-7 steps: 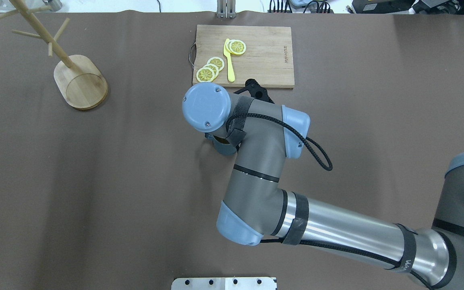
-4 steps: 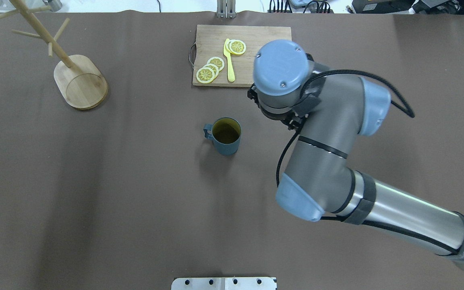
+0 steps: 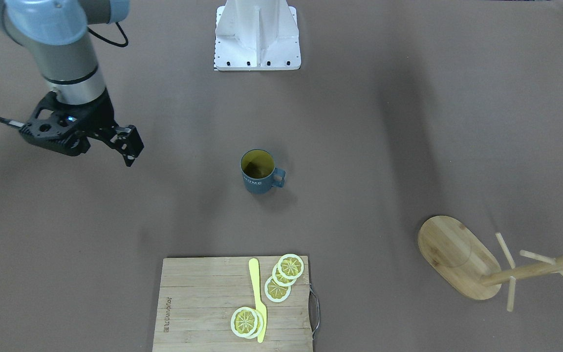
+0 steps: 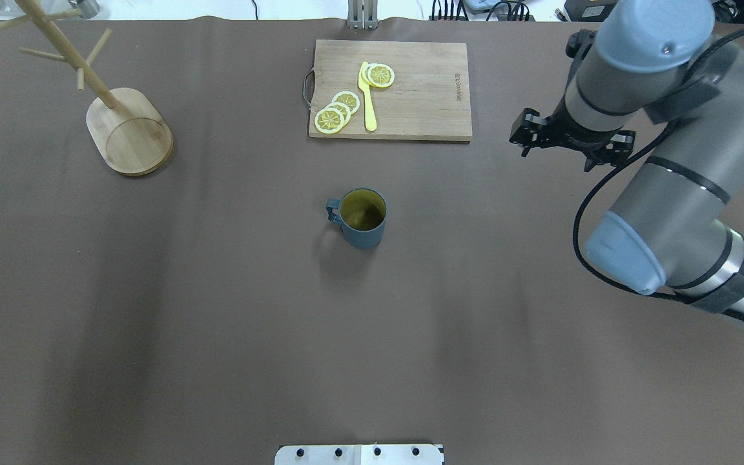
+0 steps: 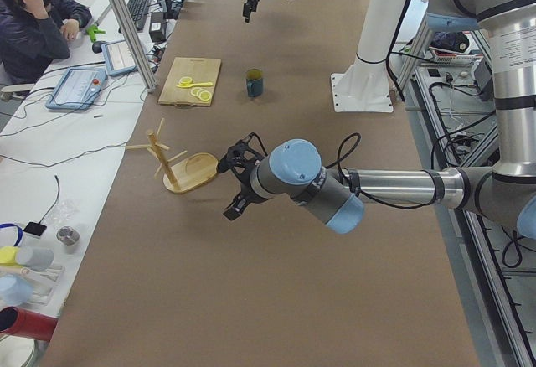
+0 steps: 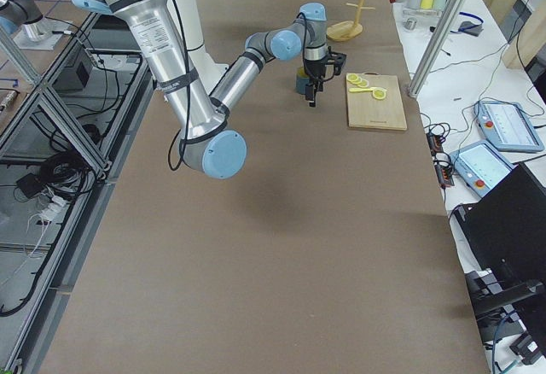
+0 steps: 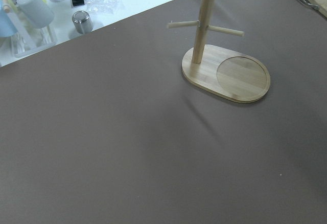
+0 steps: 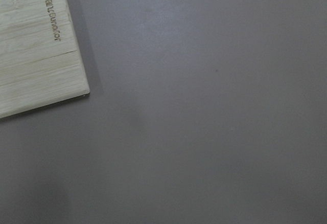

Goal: Hang cup on storage rack
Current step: 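Withdraw the right gripper away from the mug while the left arm moves in, then reach the left gripper toward the blue mug's handle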

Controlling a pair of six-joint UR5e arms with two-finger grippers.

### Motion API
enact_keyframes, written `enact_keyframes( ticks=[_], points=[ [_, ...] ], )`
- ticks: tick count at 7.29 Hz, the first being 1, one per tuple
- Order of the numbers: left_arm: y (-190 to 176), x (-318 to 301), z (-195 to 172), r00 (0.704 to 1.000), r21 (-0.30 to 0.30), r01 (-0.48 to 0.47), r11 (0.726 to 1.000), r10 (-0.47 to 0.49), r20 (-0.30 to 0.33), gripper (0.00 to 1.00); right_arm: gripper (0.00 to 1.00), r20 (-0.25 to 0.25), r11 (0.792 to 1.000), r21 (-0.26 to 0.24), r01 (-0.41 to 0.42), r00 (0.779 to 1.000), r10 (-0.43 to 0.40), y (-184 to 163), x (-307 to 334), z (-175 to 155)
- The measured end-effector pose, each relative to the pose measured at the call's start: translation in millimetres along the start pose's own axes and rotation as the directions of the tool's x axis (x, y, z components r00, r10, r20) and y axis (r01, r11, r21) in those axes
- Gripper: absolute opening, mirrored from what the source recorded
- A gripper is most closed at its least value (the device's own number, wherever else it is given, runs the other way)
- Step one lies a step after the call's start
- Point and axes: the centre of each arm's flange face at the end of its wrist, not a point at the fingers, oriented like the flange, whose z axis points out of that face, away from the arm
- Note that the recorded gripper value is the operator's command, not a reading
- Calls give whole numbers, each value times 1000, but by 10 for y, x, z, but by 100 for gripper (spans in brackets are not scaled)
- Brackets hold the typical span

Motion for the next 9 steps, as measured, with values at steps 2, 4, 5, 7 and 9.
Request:
enact_keyframes(
  ticks=[2, 4, 5, 7, 9],
  points=[
    [-161, 345, 252, 998, 31, 36, 999, -34, -61, 100, 100, -4, 989, -18, 147, 989, -147, -387, 967, 88],
    [-301, 700, 593, 994, 40, 36, 999, -32, -109, 100, 100, -26, 962, -37, 271, 962, -272, -655, 2052, 106],
    [-400, 843, 779, 994, 40, 26, 999, -21, -111, 100, 100, -27, 946, -58, 319, 947, -321, -708, 2587, 99],
    [-663, 1197, 1195, 992, 37, 16, 999, -11, -125, 100, 100, -11, 924, -93, 372, 927, -374, -613, 3594, 140],
    [-980, 1751, 1692, 988, 47, 24, 999, -16, -155, 99, 100, 6, 931, -82, 357, 934, -357, -365, 4384, 305]
  ],
)
